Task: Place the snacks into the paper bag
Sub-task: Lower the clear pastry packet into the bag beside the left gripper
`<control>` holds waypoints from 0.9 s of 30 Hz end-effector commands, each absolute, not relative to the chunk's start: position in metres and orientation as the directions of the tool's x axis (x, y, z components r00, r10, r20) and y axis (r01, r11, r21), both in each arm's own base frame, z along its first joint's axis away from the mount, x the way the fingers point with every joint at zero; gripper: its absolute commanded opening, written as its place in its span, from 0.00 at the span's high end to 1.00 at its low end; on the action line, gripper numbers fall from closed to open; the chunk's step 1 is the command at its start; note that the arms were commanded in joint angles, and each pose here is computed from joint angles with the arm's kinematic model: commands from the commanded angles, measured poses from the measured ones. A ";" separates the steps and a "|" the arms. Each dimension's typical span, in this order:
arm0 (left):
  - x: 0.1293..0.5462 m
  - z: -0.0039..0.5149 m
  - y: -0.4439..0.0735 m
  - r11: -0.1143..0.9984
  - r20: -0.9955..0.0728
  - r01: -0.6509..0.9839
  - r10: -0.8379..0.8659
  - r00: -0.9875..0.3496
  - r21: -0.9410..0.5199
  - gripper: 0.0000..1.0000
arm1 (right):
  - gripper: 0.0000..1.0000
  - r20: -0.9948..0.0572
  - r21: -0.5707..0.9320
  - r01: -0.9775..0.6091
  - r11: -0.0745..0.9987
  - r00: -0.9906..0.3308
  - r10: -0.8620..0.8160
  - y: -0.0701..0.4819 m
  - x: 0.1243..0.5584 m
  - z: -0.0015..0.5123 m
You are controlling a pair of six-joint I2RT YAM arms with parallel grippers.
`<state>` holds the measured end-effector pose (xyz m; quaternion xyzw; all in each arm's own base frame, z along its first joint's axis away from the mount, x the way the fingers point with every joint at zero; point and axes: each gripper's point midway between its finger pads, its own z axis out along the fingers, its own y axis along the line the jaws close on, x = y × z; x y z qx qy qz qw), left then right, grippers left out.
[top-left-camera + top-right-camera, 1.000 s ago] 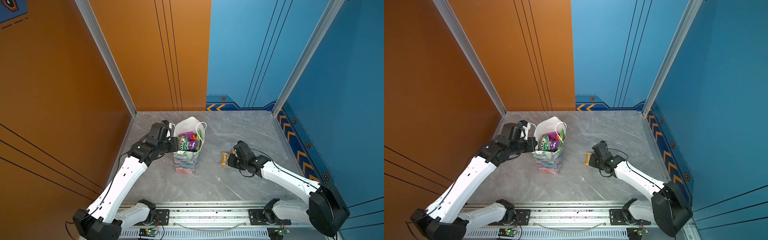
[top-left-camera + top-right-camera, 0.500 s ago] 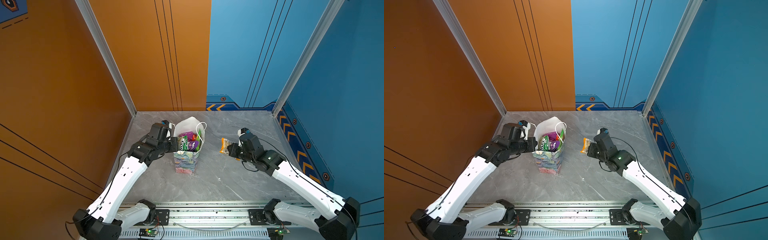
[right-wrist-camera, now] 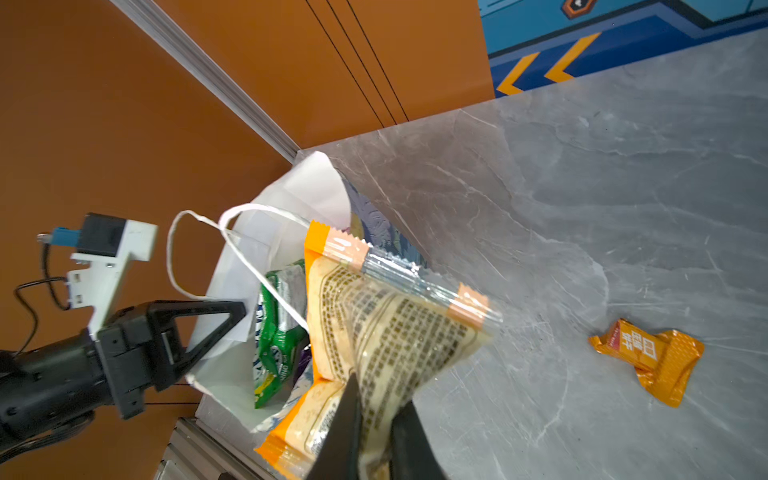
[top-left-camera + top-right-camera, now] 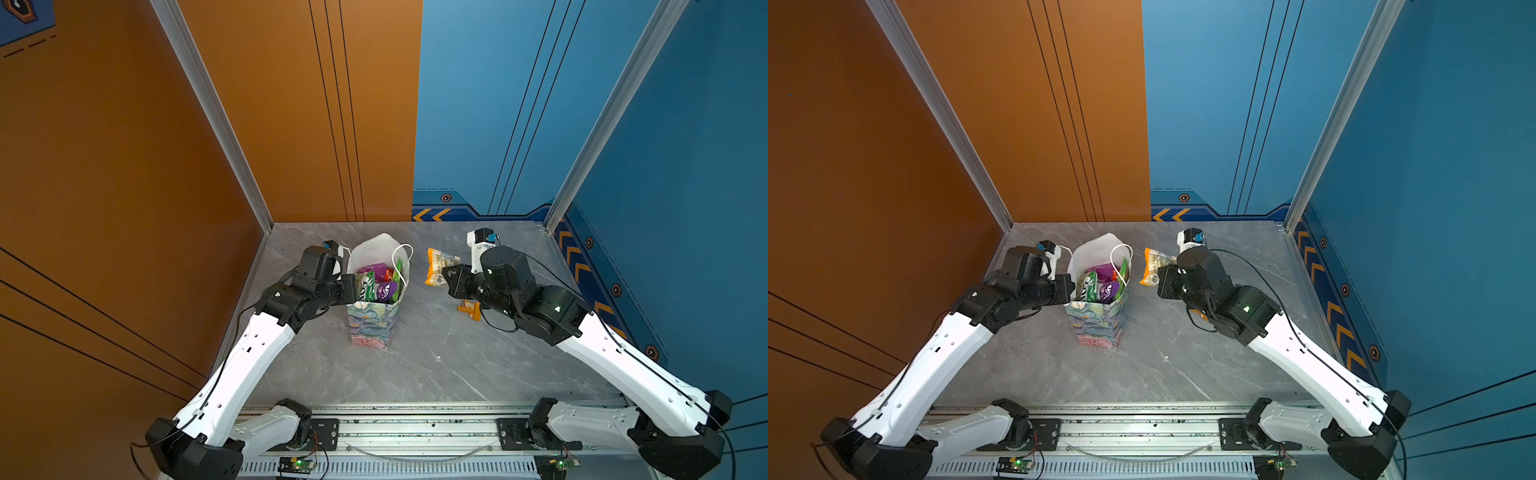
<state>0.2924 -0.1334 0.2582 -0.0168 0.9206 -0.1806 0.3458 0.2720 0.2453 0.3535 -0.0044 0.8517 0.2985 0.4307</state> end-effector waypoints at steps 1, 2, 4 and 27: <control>0.297 0.283 -0.135 0.927 -0.702 0.139 -0.161 -0.693 -0.349 0.98 | 0.87 -0.779 0.447 -0.287 0.847 -0.591 0.210 0.244 0.271 0.371; 0.297 0.283 -0.136 0.926 -0.703 0.139 -0.162 -0.693 -0.351 0.98 | 0.87 -0.784 0.443 -0.296 0.846 -0.586 0.205 0.247 0.271 0.376; 0.298 0.283 -0.135 0.927 -0.702 0.138 -0.161 -0.694 -0.350 0.98 | 0.87 -0.794 0.438 -0.317 0.841 -0.576 0.196 0.252 0.269 0.386; 0.296 0.285 -0.136 0.925 -0.706 0.145 -0.161 -0.690 -0.352 0.98 | 0.87 -0.807 0.291 -0.521 0.802 -0.584 -0.087 0.380 0.252 0.375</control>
